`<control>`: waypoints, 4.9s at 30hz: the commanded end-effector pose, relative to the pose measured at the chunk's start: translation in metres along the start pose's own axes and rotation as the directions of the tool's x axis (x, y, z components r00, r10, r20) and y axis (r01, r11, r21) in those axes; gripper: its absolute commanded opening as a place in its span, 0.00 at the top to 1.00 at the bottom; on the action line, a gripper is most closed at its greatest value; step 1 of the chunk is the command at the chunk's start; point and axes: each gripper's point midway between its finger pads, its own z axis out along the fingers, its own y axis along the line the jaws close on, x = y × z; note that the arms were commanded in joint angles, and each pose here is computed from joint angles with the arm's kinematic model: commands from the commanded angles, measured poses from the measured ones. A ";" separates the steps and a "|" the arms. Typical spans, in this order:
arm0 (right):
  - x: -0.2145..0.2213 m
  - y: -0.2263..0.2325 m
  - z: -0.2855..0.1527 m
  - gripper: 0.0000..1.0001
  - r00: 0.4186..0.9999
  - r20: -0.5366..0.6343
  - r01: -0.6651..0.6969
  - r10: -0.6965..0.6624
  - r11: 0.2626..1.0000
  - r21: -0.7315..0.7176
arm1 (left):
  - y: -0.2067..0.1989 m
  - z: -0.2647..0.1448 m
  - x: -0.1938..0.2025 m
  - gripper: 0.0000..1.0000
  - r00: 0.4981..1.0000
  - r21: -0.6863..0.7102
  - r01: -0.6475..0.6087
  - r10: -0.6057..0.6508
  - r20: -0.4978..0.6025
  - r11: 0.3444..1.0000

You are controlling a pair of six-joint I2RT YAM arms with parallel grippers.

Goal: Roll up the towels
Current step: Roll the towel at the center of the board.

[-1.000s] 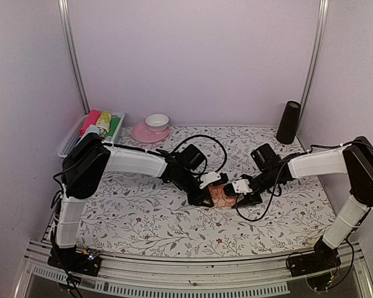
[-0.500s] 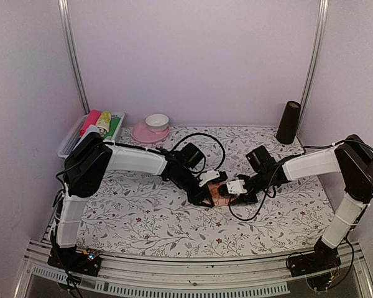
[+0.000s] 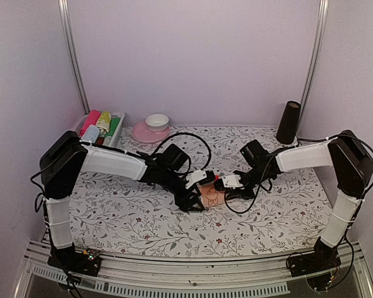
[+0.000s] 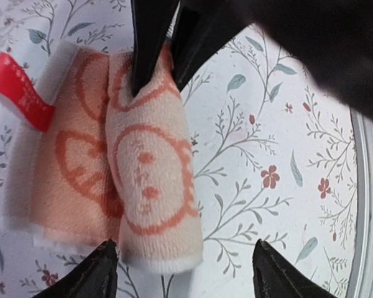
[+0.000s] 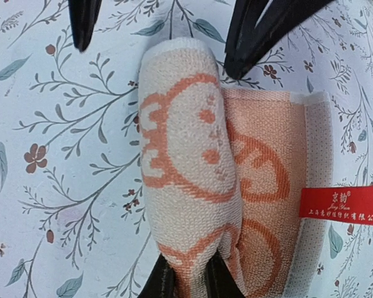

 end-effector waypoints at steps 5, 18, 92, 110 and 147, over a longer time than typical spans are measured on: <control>-0.003 0.037 -0.001 0.90 0.989 -0.003 -0.141 0.147 0.945 -0.295 | -0.017 -0.032 -0.027 0.24 0.940 -0.280 -0.284 0.324 0.110 0.917; -0.008 0.039 0.004 0.91 0.958 -0.053 -0.278 0.283 0.858 -0.433 | -0.027 0.005 -0.024 0.35 0.875 -0.412 -0.446 0.483 -0.017 0.794; -0.023 -0.021 0.016 0.59 0.989 0.023 -0.147 0.147 0.989 -0.021 | 0.048 0.040 0.042 0.75 0.843 0.126 0.537 -0.535 -0.052 0.834; 0.002 -0.019 0.043 0.84 0.972 -0.086 -0.220 0.217 0.975 -0.034 | 0.068 -0.025 -0.036 0.33 0.902 0.002 0.407 -0.402 0.159 0.914; 0.003 -0.020 0.048 0.84 0.970 -0.101 -0.228 0.222 0.972 -0.055 | 0.074 0.003 -0.004 0.04 0.910 0.148 0.411 -0.416 -0.001 0.899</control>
